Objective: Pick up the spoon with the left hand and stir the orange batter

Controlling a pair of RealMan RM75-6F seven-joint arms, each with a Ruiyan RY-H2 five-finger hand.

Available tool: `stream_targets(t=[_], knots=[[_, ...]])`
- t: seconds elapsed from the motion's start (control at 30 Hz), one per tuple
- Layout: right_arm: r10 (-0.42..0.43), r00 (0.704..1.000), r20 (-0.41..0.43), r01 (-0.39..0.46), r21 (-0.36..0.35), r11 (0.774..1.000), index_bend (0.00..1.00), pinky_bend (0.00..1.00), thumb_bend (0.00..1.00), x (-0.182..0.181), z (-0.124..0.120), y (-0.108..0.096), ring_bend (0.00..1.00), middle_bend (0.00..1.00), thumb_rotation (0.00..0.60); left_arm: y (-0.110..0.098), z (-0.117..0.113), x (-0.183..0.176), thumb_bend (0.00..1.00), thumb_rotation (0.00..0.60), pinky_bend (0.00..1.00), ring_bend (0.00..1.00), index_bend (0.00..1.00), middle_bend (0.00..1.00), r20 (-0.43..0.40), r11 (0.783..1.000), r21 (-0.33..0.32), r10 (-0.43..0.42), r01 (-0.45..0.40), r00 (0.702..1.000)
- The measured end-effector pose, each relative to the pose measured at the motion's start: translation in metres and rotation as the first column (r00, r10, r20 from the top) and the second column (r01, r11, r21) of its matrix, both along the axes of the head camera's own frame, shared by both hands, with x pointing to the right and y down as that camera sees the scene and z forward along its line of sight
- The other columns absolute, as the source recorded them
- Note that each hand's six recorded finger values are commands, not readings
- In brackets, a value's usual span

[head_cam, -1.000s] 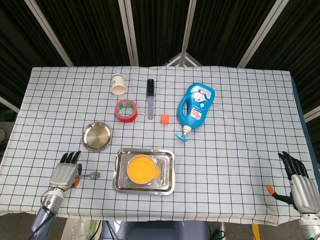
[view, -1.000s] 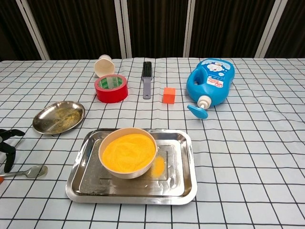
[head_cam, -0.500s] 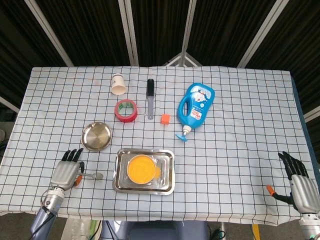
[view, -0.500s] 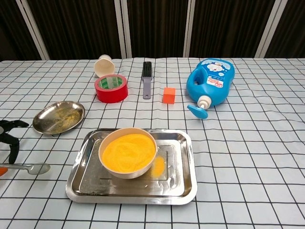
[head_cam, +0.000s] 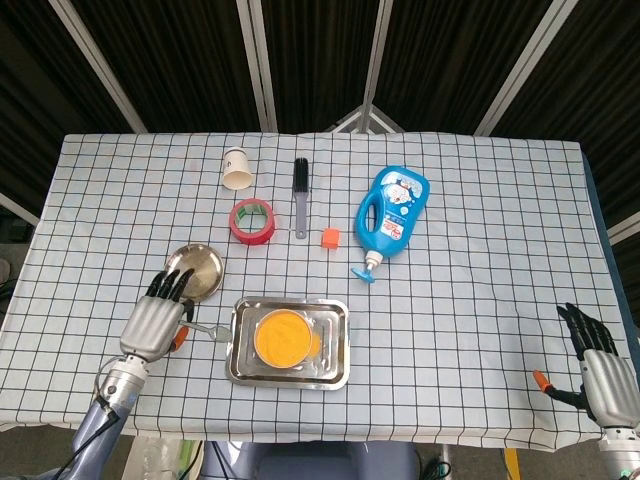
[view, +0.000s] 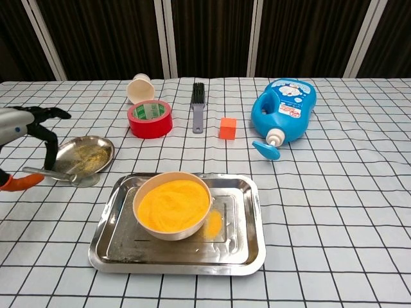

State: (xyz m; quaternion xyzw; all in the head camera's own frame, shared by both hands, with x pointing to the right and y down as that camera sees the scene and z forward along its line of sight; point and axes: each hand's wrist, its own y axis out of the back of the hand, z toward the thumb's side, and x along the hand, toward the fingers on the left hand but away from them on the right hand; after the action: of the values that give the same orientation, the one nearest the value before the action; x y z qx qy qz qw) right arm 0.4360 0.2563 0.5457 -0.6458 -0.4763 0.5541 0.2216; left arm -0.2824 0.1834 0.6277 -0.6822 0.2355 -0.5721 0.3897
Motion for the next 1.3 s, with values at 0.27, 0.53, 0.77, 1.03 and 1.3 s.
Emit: stream_targets(t=[0.27, 0.53, 0.77, 1.03, 1.3], knots=[[0.003, 1.0, 0.008, -0.003, -0.002, 1.0, 0.0, 0.0, 0.31, 0.0, 0.0, -0.001, 0.0, 0.0, 0.6, -0.014, 0.005, 0.056, 0.54, 0.6, 0.01, 0.0, 0.52, 0.0, 0.035, 0.997, -0.024, 0.075, -0.074, 0.997], [0.008, 1.0, 0.013, -0.008, -0.007, 1.0, 0.0, 0.0, 0.31, 0.001, 0.002, -0.002, 0.0, 0.0, 0.6, -0.011, 0.013, 0.104, 0.54, 0.6, 0.01, 0.0, 0.52, 0.0, 0.049, 0.989, -0.06, 0.137, -0.134, 0.989], [0.01, 1.0, 0.013, -0.01, -0.01, 1.0, 0.0, 0.0, 0.31, 0.002, 0.003, -0.003, 0.0, 0.0, 0.6, -0.01, 0.019, 0.113, 0.42, 0.6, 0.01, 0.0, 0.44, 0.0, 0.081, 0.988, -0.074, 0.143, -0.137, 0.986], [0.011, 1.0, 0.012, -0.011, -0.011, 1.0, 0.0, 0.0, 0.31, 0.002, 0.003, -0.003, 0.0, 0.0, 0.6, -0.017, 0.011, 0.109, 0.29, 0.6, 0.01, 0.0, 0.26, 0.0, 0.038, 0.993, -0.075, 0.096, -0.093, 0.995], [0.01, 1.0, 0.011, -0.01, -0.011, 1.0, 0.0, 0.0, 0.31, 0.001, 0.003, -0.003, 0.0, 0.0, 0.6, -0.03, -0.004, 0.098, 0.29, 0.6, 0.51, 0.39, 0.2, 0.34, 0.0, 0.997, -0.05, 0.059, -0.059, 0.998]])
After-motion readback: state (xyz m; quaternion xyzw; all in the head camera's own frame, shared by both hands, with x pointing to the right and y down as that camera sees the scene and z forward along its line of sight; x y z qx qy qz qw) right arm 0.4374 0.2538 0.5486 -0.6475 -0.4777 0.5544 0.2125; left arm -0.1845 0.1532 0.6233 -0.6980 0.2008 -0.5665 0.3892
